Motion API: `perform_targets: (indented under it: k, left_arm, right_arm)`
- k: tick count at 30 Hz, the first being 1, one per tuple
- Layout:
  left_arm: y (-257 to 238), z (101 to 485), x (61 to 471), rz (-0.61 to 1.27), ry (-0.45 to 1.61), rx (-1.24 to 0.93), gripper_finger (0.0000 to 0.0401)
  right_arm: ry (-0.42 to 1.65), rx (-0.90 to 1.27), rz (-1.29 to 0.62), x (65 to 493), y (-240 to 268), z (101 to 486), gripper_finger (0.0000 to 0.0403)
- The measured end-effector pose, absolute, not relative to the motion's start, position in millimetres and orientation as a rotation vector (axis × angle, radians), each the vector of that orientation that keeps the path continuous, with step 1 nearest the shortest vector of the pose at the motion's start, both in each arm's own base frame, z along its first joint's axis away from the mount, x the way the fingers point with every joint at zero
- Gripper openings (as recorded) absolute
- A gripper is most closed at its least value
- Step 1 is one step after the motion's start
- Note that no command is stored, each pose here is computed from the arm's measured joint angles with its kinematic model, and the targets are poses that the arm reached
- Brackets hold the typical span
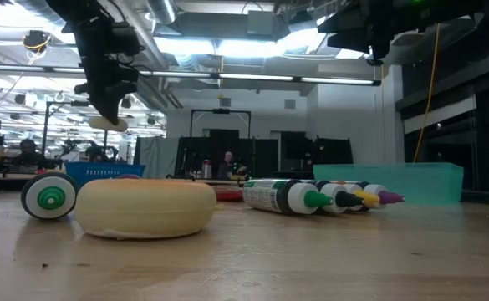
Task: Pick & Place Food Item
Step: Put the top yellow donut into the top blue bin
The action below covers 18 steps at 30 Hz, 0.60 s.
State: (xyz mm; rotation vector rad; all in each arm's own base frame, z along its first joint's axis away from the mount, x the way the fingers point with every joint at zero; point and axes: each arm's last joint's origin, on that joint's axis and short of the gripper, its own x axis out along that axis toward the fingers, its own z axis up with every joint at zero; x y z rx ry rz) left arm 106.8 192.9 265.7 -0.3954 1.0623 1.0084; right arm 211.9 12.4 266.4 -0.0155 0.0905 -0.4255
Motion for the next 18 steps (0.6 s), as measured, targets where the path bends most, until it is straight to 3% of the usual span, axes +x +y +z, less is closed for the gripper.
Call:
perform_targets:
  k: [18]
  left_arm:
    - [194.3, 243.1, 107.6, 0.970, 1.102, -0.431, 0.0013]
  right_arm:
    - [0.088, -0.003, -0.395, 212.0, 14.8, 266.4, 0.0254]
